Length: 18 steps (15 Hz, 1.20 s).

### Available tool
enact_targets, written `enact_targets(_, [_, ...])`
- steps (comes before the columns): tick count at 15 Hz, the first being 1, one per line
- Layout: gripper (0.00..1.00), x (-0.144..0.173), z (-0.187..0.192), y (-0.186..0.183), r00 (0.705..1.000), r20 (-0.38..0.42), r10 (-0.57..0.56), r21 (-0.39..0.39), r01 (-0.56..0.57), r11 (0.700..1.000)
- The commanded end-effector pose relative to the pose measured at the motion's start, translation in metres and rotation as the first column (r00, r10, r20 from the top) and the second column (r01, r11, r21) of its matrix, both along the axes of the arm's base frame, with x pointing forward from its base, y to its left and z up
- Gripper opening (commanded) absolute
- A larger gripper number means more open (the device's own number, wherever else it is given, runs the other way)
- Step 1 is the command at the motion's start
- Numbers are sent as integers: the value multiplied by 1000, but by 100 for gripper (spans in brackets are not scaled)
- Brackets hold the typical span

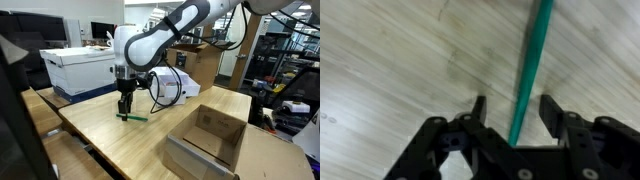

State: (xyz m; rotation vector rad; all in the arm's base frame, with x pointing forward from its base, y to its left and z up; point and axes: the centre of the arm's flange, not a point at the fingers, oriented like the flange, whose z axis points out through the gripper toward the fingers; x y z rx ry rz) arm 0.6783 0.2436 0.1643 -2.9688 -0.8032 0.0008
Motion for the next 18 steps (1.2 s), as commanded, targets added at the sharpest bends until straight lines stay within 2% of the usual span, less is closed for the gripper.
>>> enact_targets(1, [34, -6, 3, 7, 1000, 1, 24, -18, -24, 1000])
enact_targets(3, [19, -8, 4, 12, 1000, 5, 31, -20, -31, 999])
enact_targets(6, [6, -11, 5, 19, 999, 9, 34, -25, -34, 999])
enact_targets(9, [2, -11, 9, 20, 1000, 14, 28, -28, -27, 999])
enact_targets(11, [5, -10, 11, 19, 1000, 5, 11, -23, -11, 1000])
enact_targets(18, [5, 2, 32, 13, 999, 15, -52, -32, 53, 998])
